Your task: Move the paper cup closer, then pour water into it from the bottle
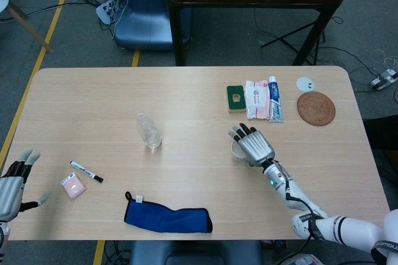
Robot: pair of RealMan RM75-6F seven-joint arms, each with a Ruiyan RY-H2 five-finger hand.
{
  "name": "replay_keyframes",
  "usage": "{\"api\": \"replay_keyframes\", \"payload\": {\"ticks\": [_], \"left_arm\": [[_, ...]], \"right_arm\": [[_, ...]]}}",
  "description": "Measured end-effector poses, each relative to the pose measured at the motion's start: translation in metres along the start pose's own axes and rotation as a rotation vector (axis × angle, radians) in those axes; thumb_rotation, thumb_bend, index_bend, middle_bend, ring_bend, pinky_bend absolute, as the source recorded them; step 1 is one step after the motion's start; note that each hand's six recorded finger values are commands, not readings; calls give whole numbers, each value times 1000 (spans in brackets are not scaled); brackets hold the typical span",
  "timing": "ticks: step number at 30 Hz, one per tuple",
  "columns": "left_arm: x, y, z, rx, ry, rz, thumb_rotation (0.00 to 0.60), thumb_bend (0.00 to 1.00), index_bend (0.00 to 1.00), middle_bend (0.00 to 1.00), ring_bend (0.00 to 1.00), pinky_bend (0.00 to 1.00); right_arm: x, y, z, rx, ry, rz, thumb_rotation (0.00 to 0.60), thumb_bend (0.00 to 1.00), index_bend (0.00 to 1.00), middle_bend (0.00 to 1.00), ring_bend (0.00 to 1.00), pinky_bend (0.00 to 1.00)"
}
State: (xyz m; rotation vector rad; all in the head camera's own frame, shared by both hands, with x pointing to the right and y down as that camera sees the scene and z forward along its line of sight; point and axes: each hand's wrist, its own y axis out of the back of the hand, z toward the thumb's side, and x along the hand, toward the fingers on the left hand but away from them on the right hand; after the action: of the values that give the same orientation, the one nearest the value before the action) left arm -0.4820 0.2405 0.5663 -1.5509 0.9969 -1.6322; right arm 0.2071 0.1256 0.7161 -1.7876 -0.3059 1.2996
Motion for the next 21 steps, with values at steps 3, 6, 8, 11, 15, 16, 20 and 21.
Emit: {"api": "replay_keyframes", "payload": {"ticks": [3,6,8,11,15,16,20,21], "left_arm": [[0,0,0,0,1,-2,600,135,115,19,141,476],[0,1,0,-1,0,0,600,135,115,19,141,476],[0,1,1,-1,-1,0,600,135,115,19,141,476],[0,1,1,-1,-3,-2,600,135,115,19,141,476],[0,1,2,-1,-5,-5,600,135,115,19,141,476],[0,1,2,-1,-5,-6,600,135,115,19,141,476],[0,0,2,1,-5,-7,600,135,115,19,141,476],[0,0,2,1,-5,-8,600,135,115,19,141,476]], "right_arm": [[-3,-3,2,-5,6,3,600,125,279,208,158,358],[-5,-5,3,-4,9,3,600,125,303,243,198,425],[-6,-6,3,-5,8,1,600,125,313,274,232,464],[-7,-6,2,-3,5,-6,600,126,339,309,281,490],[-9,-6,2,8,1,-18,600,130,376,343,332,493],[-10,-6,2,9,1,-20,600,131,382,350,342,494],[-11,-4,1,13,-5,-27,600,135,418,386,388,503],[-12,-4,1,12,-7,-29,600,136,424,391,394,503]]}}
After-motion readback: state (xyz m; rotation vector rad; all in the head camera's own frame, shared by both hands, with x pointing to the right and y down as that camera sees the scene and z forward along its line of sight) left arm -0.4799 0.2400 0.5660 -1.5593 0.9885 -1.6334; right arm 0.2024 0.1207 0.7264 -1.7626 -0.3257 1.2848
